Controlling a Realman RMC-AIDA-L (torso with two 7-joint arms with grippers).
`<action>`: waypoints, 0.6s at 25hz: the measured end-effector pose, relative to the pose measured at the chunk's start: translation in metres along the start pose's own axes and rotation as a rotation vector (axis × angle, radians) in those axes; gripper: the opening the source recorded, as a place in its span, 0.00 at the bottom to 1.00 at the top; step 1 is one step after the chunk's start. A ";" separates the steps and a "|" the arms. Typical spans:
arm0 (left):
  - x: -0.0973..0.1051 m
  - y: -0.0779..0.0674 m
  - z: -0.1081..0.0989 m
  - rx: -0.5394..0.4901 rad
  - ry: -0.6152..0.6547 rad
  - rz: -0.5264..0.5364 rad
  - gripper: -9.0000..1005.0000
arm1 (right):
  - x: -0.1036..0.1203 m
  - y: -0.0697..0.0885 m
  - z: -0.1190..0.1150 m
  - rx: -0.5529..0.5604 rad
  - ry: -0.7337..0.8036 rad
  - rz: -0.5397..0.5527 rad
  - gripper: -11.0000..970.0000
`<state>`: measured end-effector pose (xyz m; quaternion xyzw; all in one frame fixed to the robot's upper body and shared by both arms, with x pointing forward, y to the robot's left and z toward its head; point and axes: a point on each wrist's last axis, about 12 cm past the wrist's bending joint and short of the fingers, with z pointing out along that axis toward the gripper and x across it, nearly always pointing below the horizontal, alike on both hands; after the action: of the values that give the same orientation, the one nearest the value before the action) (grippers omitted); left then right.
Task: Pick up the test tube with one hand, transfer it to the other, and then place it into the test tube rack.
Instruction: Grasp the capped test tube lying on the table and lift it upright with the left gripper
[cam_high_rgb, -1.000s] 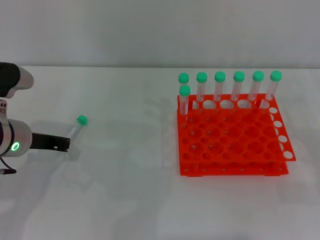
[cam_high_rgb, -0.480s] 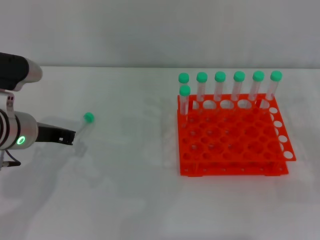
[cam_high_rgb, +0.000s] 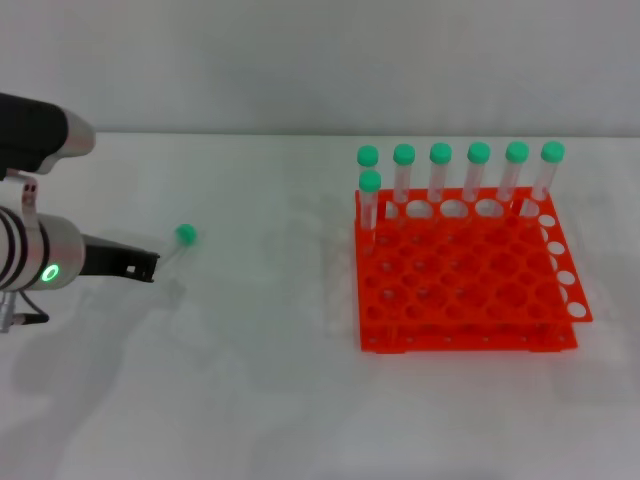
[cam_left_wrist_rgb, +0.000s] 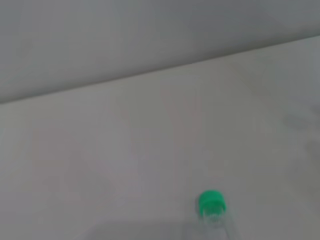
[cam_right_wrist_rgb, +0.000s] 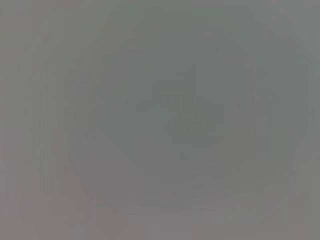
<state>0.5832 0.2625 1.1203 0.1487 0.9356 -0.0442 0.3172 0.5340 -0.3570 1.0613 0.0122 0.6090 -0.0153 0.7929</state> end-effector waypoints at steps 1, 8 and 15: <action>-0.002 -0.002 -0.001 0.002 -0.005 0.008 0.15 | 0.000 0.000 0.000 0.000 0.000 0.000 0.90; -0.009 -0.005 -0.005 -0.012 -0.029 0.034 0.07 | 0.000 -0.001 -0.001 0.002 0.000 0.000 0.90; 0.000 -0.003 0.001 -0.010 0.006 0.003 0.03 | 0.000 0.000 -0.001 0.000 0.000 0.001 0.90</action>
<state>0.5829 0.2596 1.1194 0.1487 0.9365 -0.0385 0.3154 0.5330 -0.3565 1.0608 0.0126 0.6089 -0.0148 0.7930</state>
